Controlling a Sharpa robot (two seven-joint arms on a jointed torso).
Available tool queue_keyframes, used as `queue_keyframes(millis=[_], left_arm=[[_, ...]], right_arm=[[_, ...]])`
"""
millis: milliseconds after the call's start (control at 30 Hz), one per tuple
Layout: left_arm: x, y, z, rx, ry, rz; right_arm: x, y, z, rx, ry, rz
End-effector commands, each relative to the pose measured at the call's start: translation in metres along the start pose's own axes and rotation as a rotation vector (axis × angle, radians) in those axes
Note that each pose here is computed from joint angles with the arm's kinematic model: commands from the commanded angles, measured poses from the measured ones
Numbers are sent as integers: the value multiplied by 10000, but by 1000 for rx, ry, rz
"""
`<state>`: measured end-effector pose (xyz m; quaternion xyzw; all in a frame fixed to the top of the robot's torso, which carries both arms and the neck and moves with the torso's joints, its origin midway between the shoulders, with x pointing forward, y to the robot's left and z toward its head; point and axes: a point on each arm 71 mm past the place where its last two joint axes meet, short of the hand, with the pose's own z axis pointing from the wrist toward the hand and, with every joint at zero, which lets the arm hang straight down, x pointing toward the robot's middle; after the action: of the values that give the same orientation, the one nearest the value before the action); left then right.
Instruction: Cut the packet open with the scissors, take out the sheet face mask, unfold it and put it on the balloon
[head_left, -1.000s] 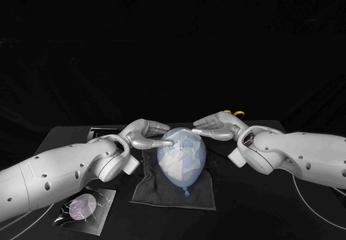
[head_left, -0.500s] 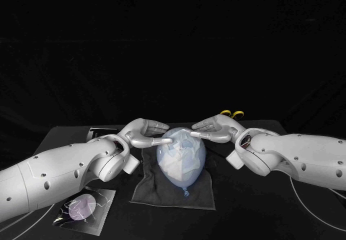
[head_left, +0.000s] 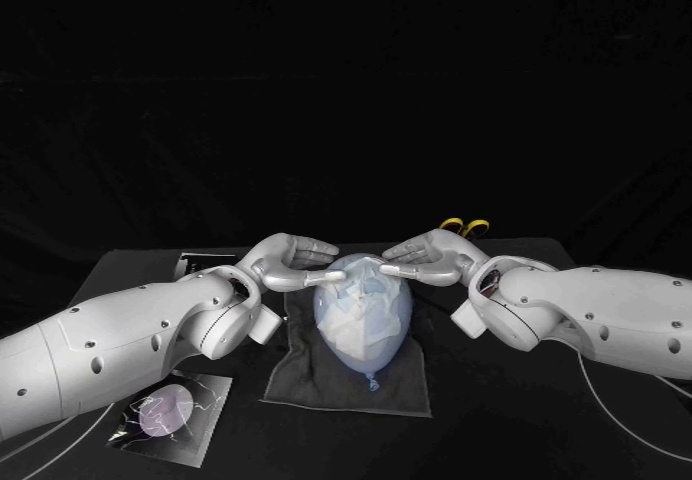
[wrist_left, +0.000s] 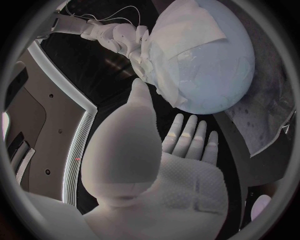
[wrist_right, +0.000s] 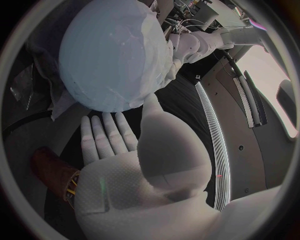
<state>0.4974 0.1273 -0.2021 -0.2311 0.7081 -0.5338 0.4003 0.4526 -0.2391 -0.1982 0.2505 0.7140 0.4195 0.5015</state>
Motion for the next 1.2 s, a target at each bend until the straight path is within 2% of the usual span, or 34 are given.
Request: queue_keyframes(millis=[33, 333, 700, 1200], left_arm=[[6, -19, 13, 5, -11, -5], [26, -18, 35, -7, -4, 37], [12, -15, 61, -13, -30, 80], [1, -31, 36, 4, -43, 42]], right_arm=[[31, -2, 1, -4, 25, -11], [43, -13, 6, 0, 30, -13], [50, -25, 6, 4, 28, -16], [56, -31, 3, 7, 33, -26]])
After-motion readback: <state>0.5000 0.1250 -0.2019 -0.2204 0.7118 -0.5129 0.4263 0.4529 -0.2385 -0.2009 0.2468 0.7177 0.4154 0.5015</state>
